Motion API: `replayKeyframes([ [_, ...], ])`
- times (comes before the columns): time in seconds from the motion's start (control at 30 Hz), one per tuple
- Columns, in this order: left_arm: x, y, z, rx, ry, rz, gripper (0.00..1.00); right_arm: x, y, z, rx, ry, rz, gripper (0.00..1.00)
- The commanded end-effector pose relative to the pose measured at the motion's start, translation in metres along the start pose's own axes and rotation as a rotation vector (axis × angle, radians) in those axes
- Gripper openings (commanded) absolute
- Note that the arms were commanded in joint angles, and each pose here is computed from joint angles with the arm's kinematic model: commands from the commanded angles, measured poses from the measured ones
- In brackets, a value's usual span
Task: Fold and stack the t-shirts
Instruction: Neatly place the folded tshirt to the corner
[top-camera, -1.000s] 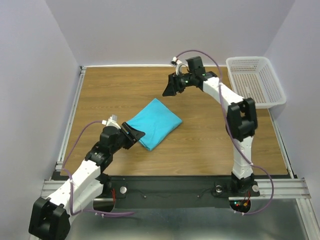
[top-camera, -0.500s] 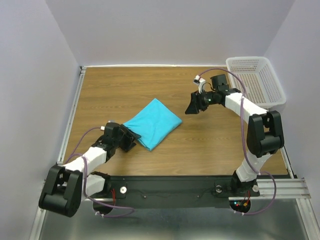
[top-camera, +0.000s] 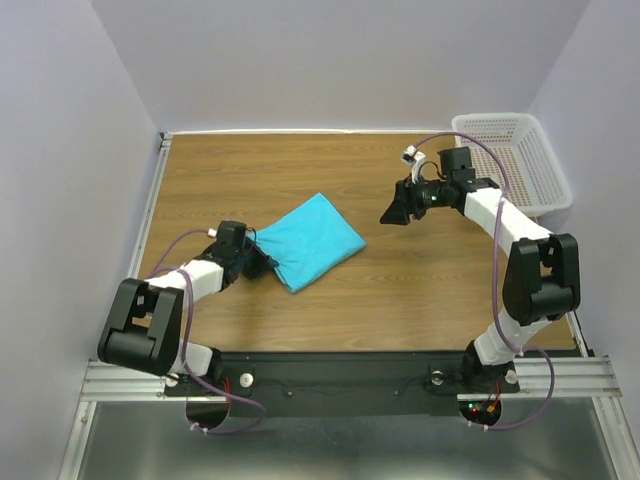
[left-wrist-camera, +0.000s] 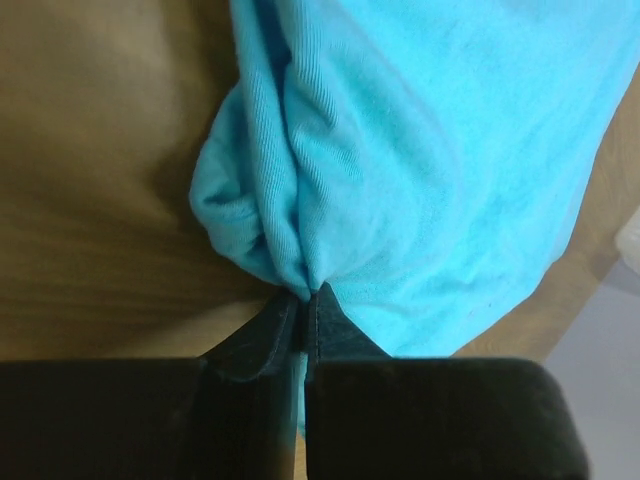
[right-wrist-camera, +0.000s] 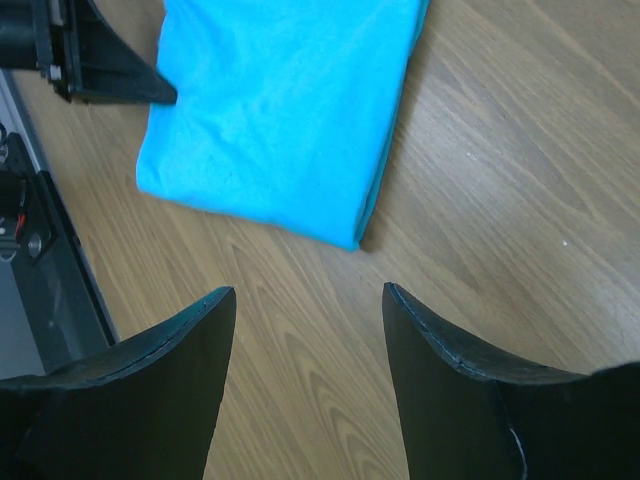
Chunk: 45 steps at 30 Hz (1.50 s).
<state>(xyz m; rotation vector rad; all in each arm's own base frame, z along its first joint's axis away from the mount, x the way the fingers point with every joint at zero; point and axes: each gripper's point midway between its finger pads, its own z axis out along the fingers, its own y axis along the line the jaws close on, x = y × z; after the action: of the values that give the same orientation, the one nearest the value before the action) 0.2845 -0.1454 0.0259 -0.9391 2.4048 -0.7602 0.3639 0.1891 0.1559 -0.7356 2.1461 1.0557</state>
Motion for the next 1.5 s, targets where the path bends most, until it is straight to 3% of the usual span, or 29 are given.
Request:
replayKeyframes([
  [0.0,-0.052,-0.006,-0.005,-0.038,-0.125,0.167,0.06,-0.007,0.006,-0.012,-0.025,-0.049,-0.052,0.66],
  [0.13,-0.129,-0.022,-0.019,-0.075,-0.243,0.407,0.00,-0.001,0.005,-0.016,-0.031,-0.052,-0.041,0.66],
  [0.27,-0.182,-0.010,-0.021,-0.256,-0.236,0.550,0.00,0.000,0.002,-0.019,-0.043,-0.062,-0.032,0.66],
  [0.3,-0.187,-0.001,-0.008,-0.304,-0.198,0.575,0.00,0.001,0.002,-0.019,-0.050,-0.062,-0.027,0.66],
  [0.5,-0.286,0.005,0.000,-0.544,-0.303,0.683,0.00,0.005,0.002,-0.022,-0.065,-0.067,-0.016,0.66],
  [0.77,-0.351,0.052,-0.011,-0.776,-0.363,0.622,0.00,0.007,0.006,-0.024,-0.092,-0.074,-0.013,0.66],
  [0.97,-0.385,0.077,-0.025,-0.825,-0.392,0.548,0.00,0.009,0.006,-0.023,-0.104,-0.072,-0.005,0.66],
  [1.1,-0.408,0.071,-0.041,-0.859,-0.450,0.554,0.25,0.010,0.005,-0.022,-0.108,-0.069,-0.004,0.66],
  [1.17,-0.419,0.062,-0.052,-0.870,-0.496,0.548,0.32,0.010,0.005,-0.022,-0.105,-0.070,-0.007,0.66],
  [1.47,-0.440,-0.022,-0.112,-0.665,-0.661,0.563,0.40,0.012,0.002,-0.023,-0.092,-0.068,-0.009,0.66],
])
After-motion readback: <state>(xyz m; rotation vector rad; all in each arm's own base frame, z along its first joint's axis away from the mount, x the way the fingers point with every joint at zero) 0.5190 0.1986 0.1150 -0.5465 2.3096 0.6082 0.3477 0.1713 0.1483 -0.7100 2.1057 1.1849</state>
